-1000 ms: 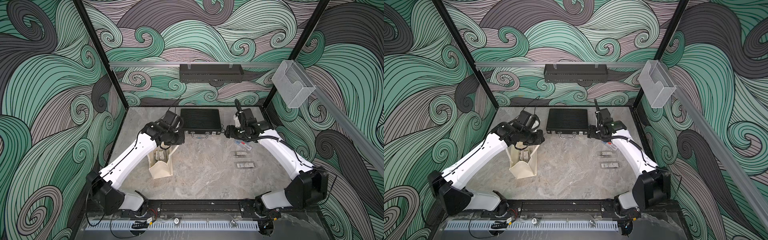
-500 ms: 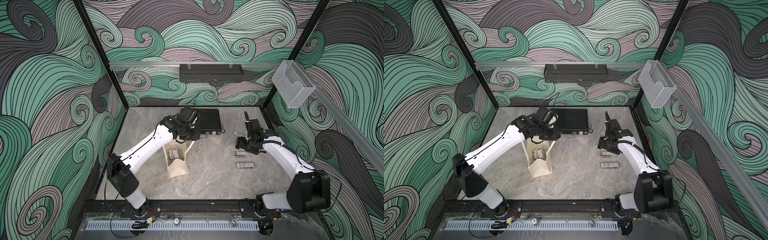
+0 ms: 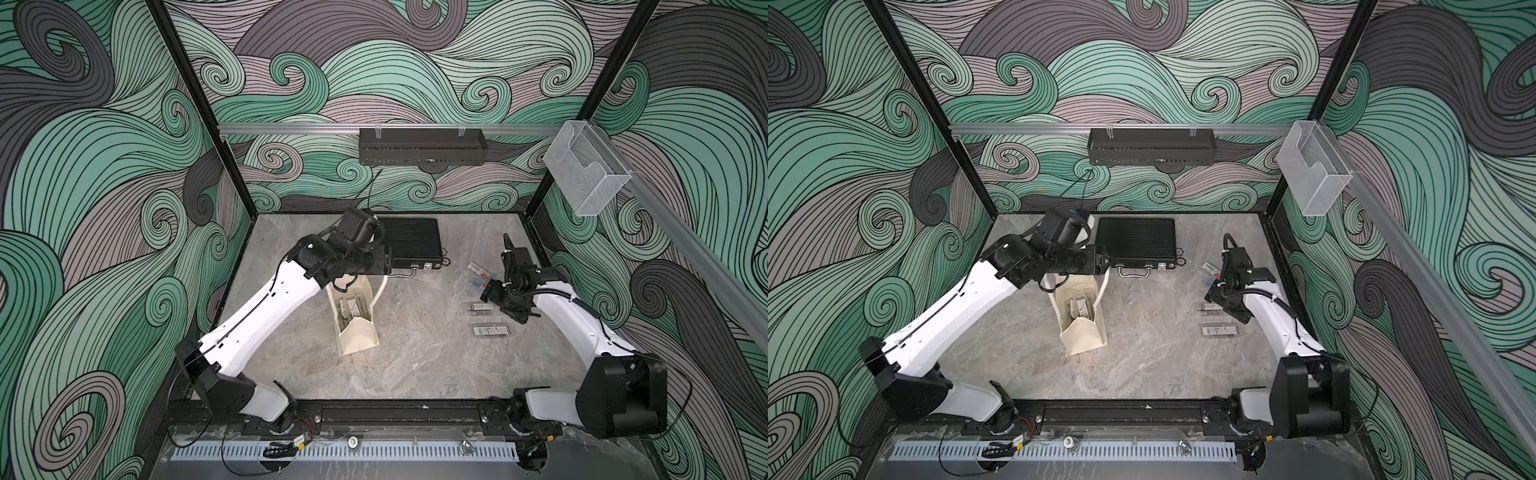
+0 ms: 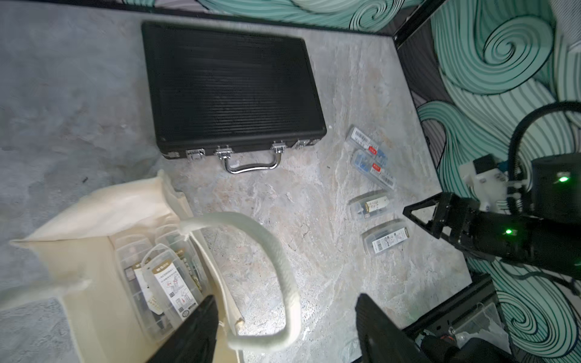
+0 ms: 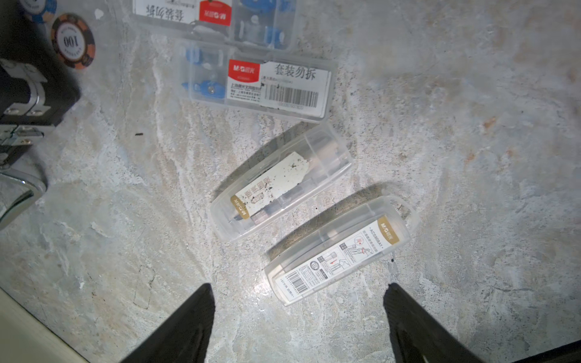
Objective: Put the compass set into the canvas bag
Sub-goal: Adjust the canvas bag at the center of the board, then pick up the compass set at the center of the board.
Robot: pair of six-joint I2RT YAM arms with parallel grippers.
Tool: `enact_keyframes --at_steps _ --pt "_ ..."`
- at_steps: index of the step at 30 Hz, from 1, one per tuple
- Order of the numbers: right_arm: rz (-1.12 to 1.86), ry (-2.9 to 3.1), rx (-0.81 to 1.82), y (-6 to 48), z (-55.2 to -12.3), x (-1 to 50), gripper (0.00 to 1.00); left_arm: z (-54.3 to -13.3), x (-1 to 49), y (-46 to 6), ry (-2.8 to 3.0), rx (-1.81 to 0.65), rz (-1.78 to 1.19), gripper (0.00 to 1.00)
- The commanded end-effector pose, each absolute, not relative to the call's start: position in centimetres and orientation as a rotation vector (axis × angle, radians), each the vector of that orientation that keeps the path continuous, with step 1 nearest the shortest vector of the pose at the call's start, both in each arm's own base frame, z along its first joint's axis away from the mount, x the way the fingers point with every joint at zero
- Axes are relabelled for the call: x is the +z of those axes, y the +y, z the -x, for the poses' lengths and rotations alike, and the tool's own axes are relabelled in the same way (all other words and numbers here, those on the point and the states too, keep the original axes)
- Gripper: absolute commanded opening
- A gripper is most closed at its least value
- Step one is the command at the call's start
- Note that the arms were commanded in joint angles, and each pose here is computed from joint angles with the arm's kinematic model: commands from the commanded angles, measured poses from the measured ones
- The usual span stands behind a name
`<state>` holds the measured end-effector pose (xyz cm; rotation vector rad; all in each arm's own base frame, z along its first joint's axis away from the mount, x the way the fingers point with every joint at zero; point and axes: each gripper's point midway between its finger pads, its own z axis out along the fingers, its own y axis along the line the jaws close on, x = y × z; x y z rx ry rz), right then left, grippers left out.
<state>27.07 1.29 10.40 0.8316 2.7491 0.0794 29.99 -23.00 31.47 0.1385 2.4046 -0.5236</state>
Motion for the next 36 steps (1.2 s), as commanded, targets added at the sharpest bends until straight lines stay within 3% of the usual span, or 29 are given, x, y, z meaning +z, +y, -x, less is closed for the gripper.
enact_keyframes --at_steps 1,7,15,36 --pt "-1.022 2.698 0.058 -0.1 -26.1 9.6 0.85 -29.6 32.5 -18.4 2.369 -0.417 -0.051 0.72" --pt "-1.169 2.682 0.189 0.2 -25.7 7.6 0.85 -28.9 32.6 -11.5 2.349 -0.38 0.13 0.72" --pt "-1.273 2.681 0.176 0.1 -25.2 5.9 0.86 -28.0 30.4 -5.5 2.382 -0.306 0.316 0.73" --pt "-1.551 2.628 0.164 0.2 -24.1 3.5 0.85 -28.4 27.1 -4.2 2.417 -0.365 0.438 0.73"
